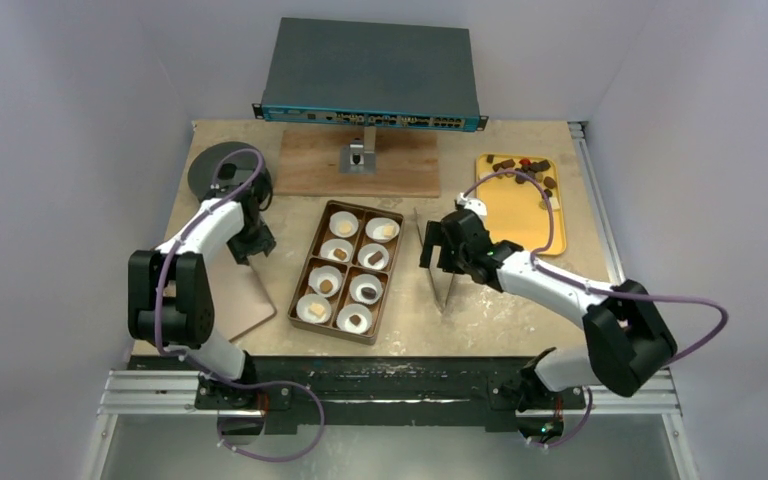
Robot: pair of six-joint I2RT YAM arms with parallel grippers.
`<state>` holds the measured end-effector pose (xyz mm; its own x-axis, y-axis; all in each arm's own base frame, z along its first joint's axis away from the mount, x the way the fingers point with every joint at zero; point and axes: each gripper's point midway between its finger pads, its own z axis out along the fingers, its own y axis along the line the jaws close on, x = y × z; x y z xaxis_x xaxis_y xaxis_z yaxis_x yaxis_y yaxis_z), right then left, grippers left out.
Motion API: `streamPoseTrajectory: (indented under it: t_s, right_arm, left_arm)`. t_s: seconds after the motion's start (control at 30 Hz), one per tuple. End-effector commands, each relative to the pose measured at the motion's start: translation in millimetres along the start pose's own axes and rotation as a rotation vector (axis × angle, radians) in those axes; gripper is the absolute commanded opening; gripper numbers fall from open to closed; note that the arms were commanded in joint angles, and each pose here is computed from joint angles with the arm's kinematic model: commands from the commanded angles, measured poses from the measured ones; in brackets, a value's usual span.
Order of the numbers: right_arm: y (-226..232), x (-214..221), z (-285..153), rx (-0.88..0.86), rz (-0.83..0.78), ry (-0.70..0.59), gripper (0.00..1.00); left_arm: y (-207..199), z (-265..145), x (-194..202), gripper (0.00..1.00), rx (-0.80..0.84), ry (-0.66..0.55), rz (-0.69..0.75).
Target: Pack the chocolate
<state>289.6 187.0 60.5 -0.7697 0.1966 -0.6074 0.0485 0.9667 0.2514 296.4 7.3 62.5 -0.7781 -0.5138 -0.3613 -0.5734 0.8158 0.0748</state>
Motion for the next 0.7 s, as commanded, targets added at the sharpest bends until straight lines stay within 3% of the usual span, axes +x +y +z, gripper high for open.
streamPoseTrajectory:
  t_s: [0.0, 0.2, 0.53, 0.67]
  right_arm:
    - [9.3, -24.4, -27.7, -0.062, -0.002, -0.068, 0.99]
    - [13.8, -41.2, -53.2, -0.106, -0.001, -0.124, 0.99]
    - [18.6, -45.8, -69.7, -0.156, -0.001, -0.145, 0.99]
    - [20.4, -47.0, -74.5, -0.171, 0.0, -0.15, 0.99]
  left_arm:
    - [4.7, 7.3, -21.4, 0.46, -0.04, -0.043, -0.085]
    - [8.7, 23.3, -15.4, 0.45, -0.051, -0.005, -0.101]
    - [14.8, 36.6, -0.6, 0.29, -0.086, 0.019, -0.157]
    - [20.0, 33.8, 8.2, 0.32, -0.112, 0.045, -0.196]
